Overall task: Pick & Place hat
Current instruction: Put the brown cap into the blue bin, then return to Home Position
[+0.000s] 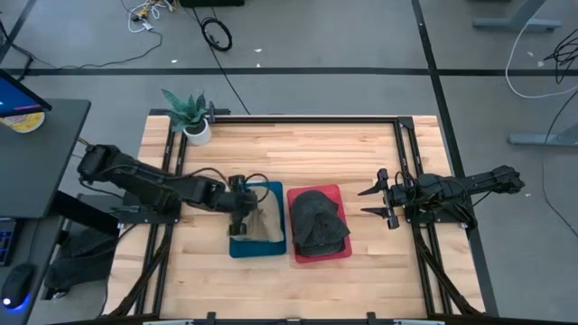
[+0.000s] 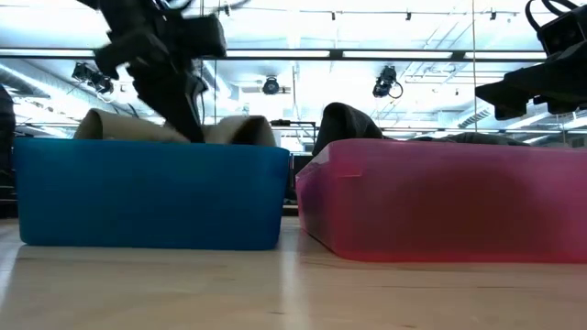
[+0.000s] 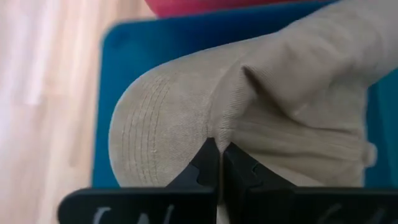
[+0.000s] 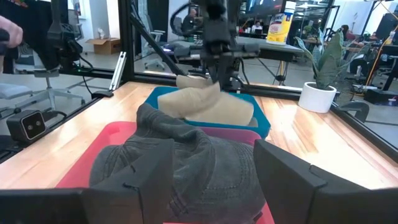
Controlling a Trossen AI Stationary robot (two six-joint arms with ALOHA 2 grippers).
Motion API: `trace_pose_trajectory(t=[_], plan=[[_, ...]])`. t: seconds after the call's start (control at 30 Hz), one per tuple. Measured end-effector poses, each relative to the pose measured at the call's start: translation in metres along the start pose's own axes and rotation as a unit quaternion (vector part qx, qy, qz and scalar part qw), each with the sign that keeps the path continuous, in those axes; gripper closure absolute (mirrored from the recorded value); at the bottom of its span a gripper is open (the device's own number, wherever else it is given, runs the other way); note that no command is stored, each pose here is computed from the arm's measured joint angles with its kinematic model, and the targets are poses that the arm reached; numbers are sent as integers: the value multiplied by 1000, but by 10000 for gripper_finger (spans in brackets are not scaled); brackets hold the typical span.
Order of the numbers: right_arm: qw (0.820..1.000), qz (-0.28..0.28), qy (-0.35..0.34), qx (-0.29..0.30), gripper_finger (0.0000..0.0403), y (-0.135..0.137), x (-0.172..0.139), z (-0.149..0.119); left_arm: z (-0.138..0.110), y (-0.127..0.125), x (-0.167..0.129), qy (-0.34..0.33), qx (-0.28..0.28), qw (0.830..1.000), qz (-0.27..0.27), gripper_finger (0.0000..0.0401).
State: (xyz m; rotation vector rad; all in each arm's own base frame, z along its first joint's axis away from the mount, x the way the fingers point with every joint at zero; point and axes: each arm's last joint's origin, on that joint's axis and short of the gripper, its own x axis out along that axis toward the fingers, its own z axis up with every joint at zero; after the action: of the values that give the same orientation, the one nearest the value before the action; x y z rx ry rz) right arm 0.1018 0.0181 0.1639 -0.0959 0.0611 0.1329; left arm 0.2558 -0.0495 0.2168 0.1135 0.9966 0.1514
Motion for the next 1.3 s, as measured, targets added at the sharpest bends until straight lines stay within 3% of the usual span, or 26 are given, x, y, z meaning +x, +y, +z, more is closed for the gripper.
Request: trace_pose_trajectory(t=[0.3,0.5,1.0,1.13,1.3], plan=[[1000,0,0,0,179,0,0,0,-3,6,46,72,-7,997,-31,392],[1000,0,0,0,179,0,0,0,1,9,56,60,-18,998,-23,374],[1000,0,0,0,179,0,0,0,4,11,51,73,-20,997,1,267],[1000,0,0,0,179,0,0,0,20,14,34,104,-19,994,3,242],[1000,0,0,0,179,0,0,0,52,16,15,49,-34,998,0,234]])
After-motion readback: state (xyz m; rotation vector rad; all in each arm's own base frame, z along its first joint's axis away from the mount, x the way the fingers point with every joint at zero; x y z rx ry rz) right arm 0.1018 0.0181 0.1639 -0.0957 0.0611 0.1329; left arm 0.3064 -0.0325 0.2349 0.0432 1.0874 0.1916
